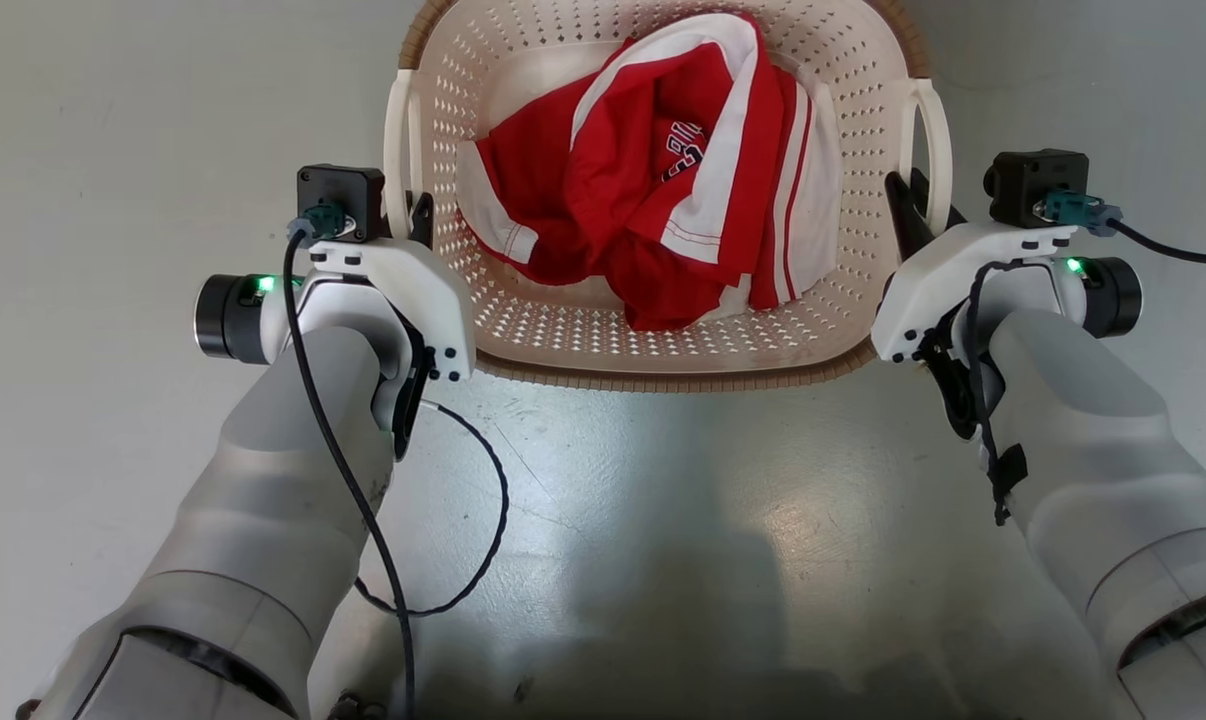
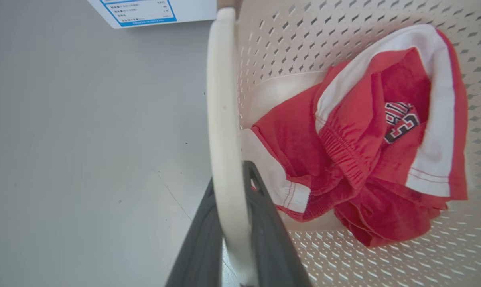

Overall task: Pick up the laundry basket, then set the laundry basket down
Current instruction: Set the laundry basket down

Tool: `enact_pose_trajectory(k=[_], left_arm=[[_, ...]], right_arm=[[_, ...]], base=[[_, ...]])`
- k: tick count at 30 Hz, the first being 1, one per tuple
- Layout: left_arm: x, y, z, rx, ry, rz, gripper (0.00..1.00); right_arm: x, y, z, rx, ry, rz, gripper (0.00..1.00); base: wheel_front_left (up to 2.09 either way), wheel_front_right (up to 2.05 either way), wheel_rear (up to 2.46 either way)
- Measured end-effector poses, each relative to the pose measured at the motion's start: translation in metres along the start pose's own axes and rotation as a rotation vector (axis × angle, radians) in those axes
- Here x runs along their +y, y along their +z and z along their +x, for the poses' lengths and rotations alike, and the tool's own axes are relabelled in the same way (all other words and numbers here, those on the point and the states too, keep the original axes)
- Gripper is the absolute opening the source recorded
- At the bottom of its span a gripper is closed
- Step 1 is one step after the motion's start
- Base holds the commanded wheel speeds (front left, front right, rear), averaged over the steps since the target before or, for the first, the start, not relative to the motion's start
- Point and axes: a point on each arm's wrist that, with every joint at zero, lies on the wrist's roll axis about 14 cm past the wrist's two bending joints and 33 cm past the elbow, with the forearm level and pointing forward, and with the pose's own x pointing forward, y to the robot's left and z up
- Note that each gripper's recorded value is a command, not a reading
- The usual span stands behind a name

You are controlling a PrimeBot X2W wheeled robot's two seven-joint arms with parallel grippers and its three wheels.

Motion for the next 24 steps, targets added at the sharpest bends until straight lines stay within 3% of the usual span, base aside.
enact_pose_trajectory(k=[8,11,12,13,14,15,17,21,22,24], left_arm=[[-0.0011,-0.0007,0.0011,0.0,-0.002,0.007,0.0],[-0.0007,0.0,0.0006,-0.002,0.001,0.005,0.0],[-0.0002,0.0005,0.0004,-0.004,0.003,0.004,0.0],[-0.0001,0.0008,0.0002,-0.006,0.003,0.005,0.04],[0.0004,0.0006,-0.0002,-0.005,0.006,0.005,0.13],[0.0007,0.0008,-0.0005,-0.005,0.006,0.006,0.19],[0.0016,0.0002,-0.0011,-0.002,0.01,0.004,0.27],[0.0052,-0.0016,-0.0023,0.005,0.022,-0.002,0.88],[0.0058,-0.0016,-0.0025,0.005,0.025,-0.005,0.96],[0.0063,-0.0006,-0.0032,0.003,0.027,-0.012,1.0]], right_arm=[[-0.0026,-0.0001,0.0007,-0.004,-0.005,-0.01,0.01],[-0.0022,0.0002,0.0006,-0.004,-0.003,-0.016,0.35],[-0.0019,0.0001,0.0005,-0.004,-0.002,-0.019,0.39],[-0.0014,0.0003,0.0005,-0.004,-0.001,-0.023,0.47],[-0.0005,0.0008,0.0005,-0.005,0.001,-0.024,0.63],[0.0003,0.0012,0.0005,-0.006,0.003,-0.024,0.85],[0.0014,0.0022,0.0006,-0.008,0.005,-0.025,1.0],[0.0013,0.0039,0.0003,-0.013,0.005,-0.033,1.0],[0.0011,0.0047,0.0002,-0.015,0.005,-0.035,1.0],[0.0009,0.0064,-0.0005,-0.02,0.004,-0.039,1.0]], base=[[0.0,0.0,0.0],[0.0,0.0,0.0],[0.0,0.0,0.0],[0.0,0.0,0.0],[0.0,0.0,0.0],[0.0,0.0,0.0],[0.0,0.0,0.0],[0.0,0.0,0.0],[0.0,0.0,0.0],[0.0,0.0,0.0]])
